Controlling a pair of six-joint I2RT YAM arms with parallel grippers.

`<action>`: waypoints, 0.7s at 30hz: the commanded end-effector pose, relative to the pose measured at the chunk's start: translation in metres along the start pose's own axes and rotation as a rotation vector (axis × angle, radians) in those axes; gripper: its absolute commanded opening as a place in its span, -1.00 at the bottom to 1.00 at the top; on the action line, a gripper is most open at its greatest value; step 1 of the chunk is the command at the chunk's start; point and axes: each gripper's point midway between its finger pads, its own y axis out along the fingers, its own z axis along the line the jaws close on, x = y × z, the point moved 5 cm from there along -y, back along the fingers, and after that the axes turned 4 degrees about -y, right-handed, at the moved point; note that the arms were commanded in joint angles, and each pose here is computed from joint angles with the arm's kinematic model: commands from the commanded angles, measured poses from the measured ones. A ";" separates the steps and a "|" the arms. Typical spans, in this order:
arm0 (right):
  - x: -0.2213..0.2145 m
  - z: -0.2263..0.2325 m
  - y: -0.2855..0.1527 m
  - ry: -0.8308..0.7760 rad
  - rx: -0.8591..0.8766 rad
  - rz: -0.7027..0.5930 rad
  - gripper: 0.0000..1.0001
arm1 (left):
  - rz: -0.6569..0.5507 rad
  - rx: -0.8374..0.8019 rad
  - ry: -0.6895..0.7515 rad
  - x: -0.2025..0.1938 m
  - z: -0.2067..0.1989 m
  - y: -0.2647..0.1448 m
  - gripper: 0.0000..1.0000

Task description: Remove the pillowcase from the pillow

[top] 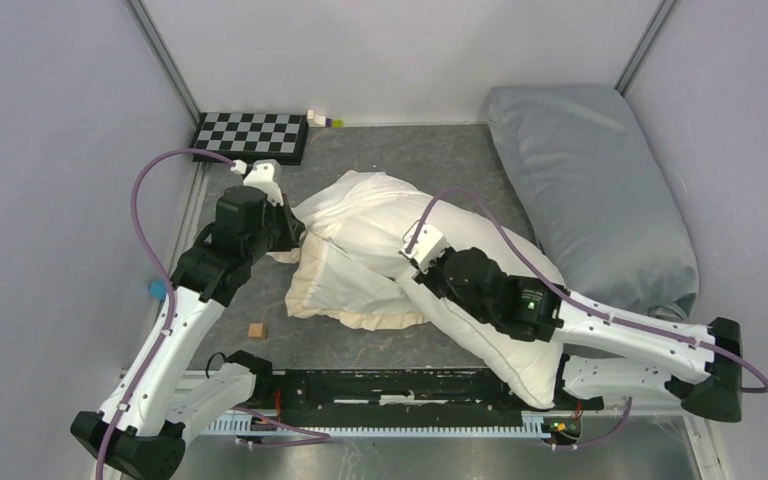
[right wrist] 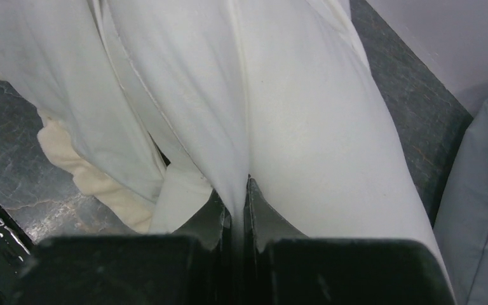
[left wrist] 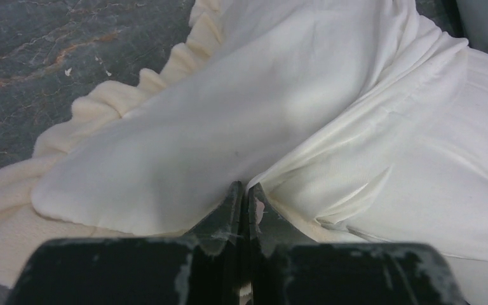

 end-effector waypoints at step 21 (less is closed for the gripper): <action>-0.058 -0.105 -0.100 0.302 -0.662 -0.171 -1.00 | -0.218 0.449 0.000 0.017 0.068 -0.009 -0.93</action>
